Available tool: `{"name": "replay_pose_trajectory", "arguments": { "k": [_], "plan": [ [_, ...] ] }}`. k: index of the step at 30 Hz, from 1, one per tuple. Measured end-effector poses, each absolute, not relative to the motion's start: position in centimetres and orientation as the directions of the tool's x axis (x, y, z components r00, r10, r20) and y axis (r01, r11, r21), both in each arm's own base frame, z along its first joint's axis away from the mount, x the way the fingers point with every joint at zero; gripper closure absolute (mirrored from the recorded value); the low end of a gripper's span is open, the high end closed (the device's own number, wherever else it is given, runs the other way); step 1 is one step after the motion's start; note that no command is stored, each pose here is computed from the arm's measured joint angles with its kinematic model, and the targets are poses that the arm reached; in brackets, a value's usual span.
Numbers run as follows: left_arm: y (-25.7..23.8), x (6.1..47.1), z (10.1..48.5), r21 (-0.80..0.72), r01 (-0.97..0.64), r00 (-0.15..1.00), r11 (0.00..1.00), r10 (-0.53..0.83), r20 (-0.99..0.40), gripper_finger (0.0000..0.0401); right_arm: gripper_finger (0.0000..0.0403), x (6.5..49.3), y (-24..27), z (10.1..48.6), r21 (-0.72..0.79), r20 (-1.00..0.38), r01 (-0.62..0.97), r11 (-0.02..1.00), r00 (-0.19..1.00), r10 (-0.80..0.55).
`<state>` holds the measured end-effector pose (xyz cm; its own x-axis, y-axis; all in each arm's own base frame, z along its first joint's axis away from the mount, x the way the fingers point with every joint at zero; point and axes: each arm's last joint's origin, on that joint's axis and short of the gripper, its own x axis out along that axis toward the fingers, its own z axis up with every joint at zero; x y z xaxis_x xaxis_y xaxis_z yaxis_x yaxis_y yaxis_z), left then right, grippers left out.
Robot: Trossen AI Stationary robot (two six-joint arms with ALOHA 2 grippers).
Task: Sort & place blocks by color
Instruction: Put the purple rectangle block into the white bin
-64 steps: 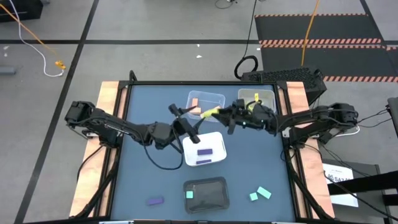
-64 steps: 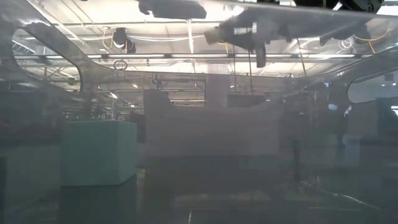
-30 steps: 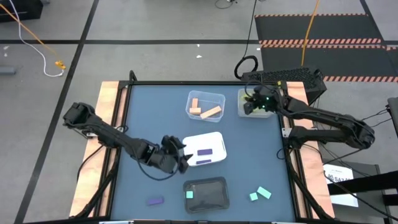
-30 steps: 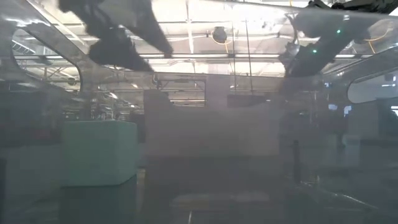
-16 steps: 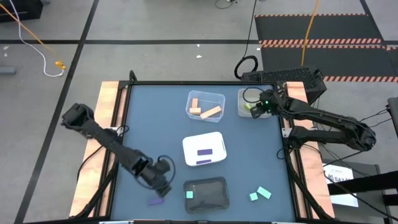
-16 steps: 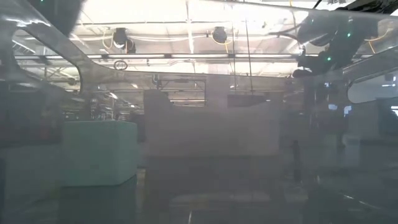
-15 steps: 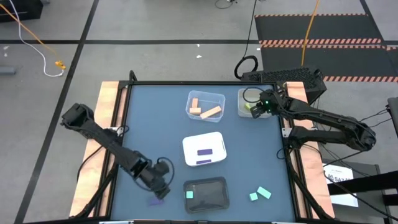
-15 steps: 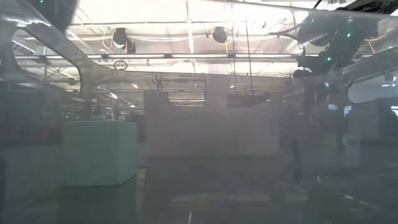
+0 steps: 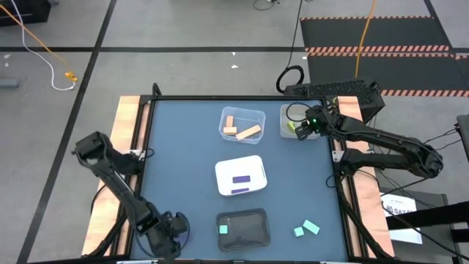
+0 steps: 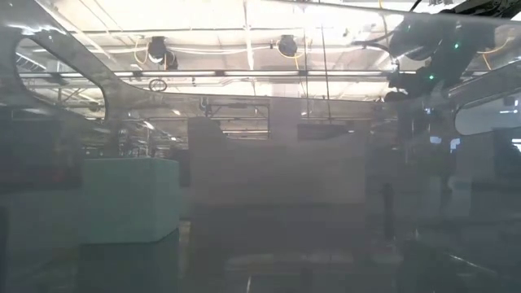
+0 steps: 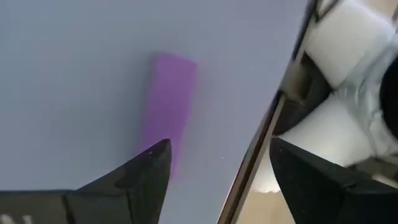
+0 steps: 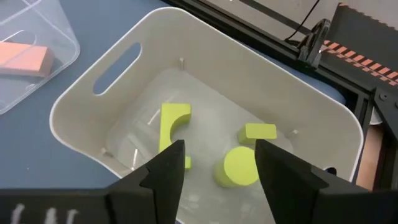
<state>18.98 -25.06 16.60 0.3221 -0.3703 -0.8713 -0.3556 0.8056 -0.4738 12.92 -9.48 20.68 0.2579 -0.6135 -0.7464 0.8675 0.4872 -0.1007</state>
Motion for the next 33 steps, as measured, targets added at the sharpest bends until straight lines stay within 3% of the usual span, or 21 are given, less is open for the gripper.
{"name": "replay_pose_trajectory", "arguments": {
  "k": [6,14,25,33],
  "plan": [
    [-25.7,19.0,15.2,-0.403,-0.271,0.277,0.874,-0.330,-0.902,0.0187,0.0203,13.0,-9.5,20.7,-0.095,-0.741,0.868,0.488,0.265,-0.616],
    [-26.5,19.6,16.8,-0.405,-0.191,0.286,0.894,-0.344,-0.894,0.0252,0.0202,13.0,-9.5,20.8,-0.076,-0.739,0.878,0.473,0.269,-0.618],
    [-25.8,19.5,16.5,-0.330,-0.220,0.269,0.918,-0.268,-0.925,0.0260,0.0202,13.2,-9.6,20.9,-0.069,-0.725,0.878,0.474,0.282,-0.628],
    [-25.4,20.4,16.7,-0.340,-0.231,0.317,0.912,-0.260,-0.912,0.0261,0.0202,13.2,-9.6,20.9,-0.069,-0.725,0.878,0.474,0.282,-0.628]
  ]
}}
